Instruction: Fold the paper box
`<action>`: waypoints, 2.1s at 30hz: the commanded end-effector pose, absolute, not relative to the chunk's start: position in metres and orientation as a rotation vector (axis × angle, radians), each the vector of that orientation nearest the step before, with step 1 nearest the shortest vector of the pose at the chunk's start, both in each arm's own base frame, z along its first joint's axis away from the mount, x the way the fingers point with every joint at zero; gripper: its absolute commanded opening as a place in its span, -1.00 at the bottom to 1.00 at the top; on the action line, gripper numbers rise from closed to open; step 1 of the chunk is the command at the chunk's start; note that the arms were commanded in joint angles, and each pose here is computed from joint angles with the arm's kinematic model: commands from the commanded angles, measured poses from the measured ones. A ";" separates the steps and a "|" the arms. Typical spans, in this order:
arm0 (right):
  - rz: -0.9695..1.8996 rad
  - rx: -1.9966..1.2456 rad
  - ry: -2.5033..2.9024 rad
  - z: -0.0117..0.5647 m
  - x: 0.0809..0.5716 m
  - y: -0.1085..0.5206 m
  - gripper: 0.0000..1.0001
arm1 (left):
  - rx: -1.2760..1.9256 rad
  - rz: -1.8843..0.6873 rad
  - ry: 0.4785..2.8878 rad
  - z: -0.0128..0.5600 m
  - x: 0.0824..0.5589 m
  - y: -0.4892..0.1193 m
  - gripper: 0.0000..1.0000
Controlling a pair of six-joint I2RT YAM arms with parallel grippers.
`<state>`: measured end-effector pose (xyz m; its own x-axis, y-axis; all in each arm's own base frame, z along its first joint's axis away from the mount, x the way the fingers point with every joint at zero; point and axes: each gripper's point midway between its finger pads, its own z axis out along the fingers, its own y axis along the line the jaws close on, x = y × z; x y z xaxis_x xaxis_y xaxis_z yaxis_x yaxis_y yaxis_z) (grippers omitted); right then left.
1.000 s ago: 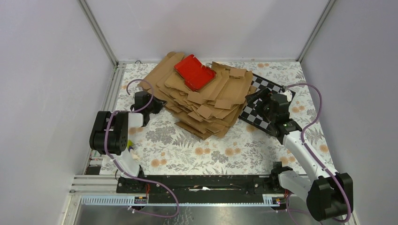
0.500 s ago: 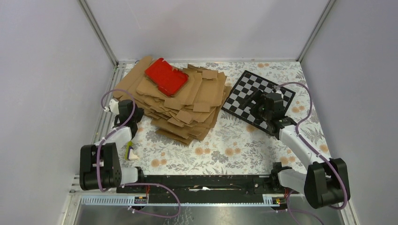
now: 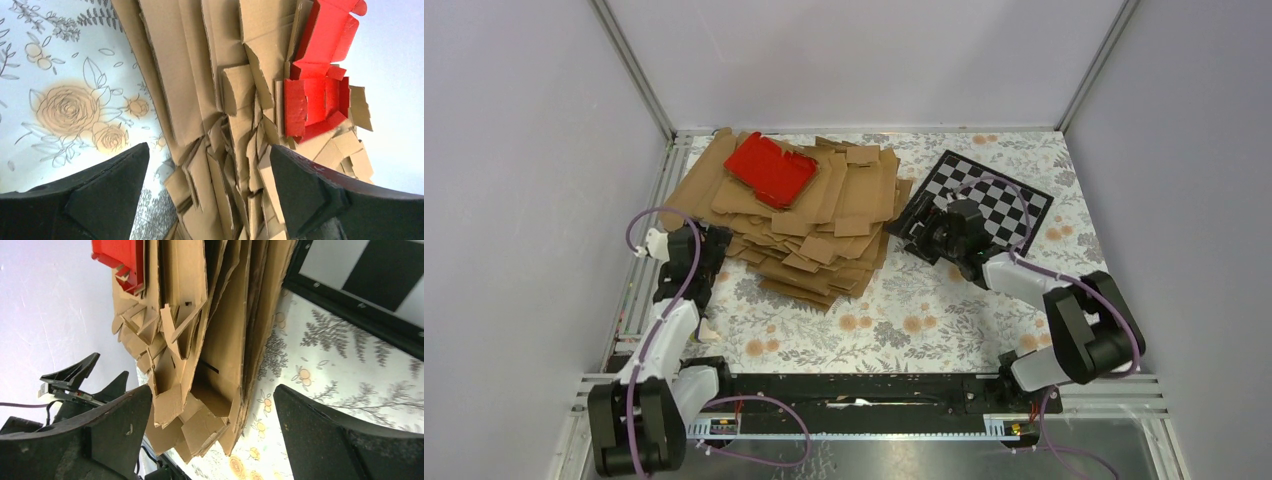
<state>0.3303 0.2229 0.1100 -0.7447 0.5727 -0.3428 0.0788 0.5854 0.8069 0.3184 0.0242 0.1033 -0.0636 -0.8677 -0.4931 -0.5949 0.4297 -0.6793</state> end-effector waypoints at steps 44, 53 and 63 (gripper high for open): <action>1.101 0.430 2.165 0.076 0.516 0.316 0.06 | -0.743 -1.215 1.901 0.102 0.365 -0.154 0.63; 0.907 0.371 2.217 0.083 0.529 0.265 0.99 | -0.702 -1.149 1.914 0.099 0.436 -0.169 0.58; 0.830 0.163 2.321 0.095 0.457 0.274 0.99 | -0.735 -0.881 2.012 0.109 0.408 -0.139 0.77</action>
